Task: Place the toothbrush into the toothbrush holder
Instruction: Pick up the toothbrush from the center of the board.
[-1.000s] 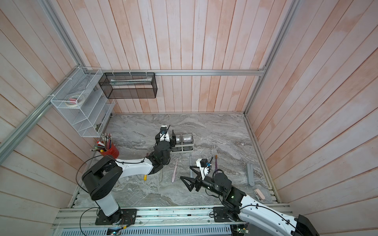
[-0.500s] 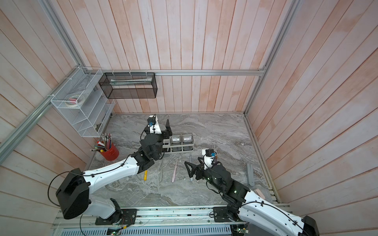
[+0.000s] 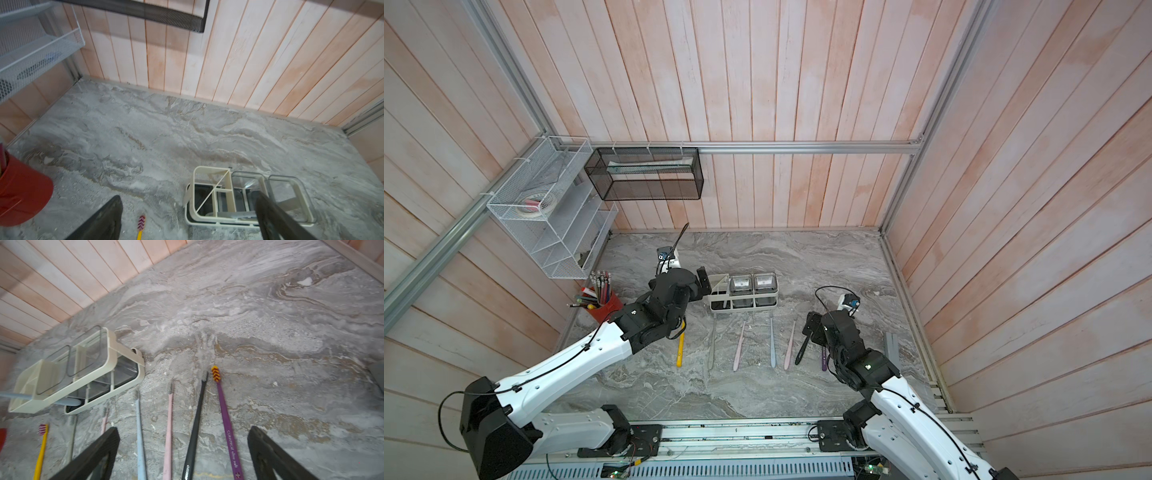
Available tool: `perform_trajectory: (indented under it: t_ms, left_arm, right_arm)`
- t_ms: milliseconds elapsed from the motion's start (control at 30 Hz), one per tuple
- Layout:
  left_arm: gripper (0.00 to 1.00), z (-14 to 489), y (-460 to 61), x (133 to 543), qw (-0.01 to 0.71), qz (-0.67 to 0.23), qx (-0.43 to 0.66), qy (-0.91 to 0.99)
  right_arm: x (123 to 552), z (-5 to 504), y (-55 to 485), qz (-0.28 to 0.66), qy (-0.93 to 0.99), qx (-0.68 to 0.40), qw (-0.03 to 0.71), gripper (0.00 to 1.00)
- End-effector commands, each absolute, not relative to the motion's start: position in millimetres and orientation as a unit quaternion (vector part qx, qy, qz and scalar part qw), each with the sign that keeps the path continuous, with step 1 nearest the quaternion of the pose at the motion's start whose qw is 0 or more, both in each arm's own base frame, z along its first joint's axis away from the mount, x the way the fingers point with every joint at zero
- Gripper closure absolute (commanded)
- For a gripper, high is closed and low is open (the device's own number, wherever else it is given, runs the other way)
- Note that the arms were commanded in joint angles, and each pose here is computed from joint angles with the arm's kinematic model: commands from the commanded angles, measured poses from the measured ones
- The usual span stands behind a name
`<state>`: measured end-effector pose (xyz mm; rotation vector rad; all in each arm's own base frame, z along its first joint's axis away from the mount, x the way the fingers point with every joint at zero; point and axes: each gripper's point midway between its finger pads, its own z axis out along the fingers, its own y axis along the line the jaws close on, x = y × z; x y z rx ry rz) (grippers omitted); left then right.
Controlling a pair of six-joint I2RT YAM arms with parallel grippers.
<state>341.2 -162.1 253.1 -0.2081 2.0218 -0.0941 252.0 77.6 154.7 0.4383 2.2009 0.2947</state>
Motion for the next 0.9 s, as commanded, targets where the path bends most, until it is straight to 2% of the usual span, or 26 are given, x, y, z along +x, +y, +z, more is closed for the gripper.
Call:
perform_trajectory:
  t_ms: [0,100,200,300,367,433,633,867]
  left_arm:
    - [0.0,221,-154,321,0.458,-0.03,-0.089,0.884]
    - [0.0,210,-148,315,0.442,-0.024,-0.095,0.891]
    - [0.0,196,-142,311,0.422,-0.022,-0.099,0.901]
    - [0.01,168,-129,307,0.374,-0.026,-0.118,0.92]
    - [0.09,148,-124,304,0.341,-0.036,-0.124,0.931]
    - [0.11,128,-119,301,0.307,-0.043,-0.132,0.942]
    - [0.12,97,-117,294,0.246,-0.024,-0.128,0.961]
    - [0.14,65,-117,259,0.186,-0.019,-0.116,0.975]
  right_arm:
    - [251,144,71,0.08,0.902,0.167,0.39,0.02]
    - [254,135,73,0.064,0.914,0.158,0.367,0.03]
    - [255,131,90,0.101,0.919,0.137,0.356,0.03]
    - [255,137,97,0.12,0.912,0.127,0.371,0.02]
    - [255,143,101,0.136,0.905,0.125,0.384,0.02]
    - [255,149,103,0.152,0.897,0.12,0.397,0.02]
    - [256,153,112,0.166,0.895,0.101,0.401,0.02]
    - [255,153,114,0.167,0.894,0.092,0.407,0.02]
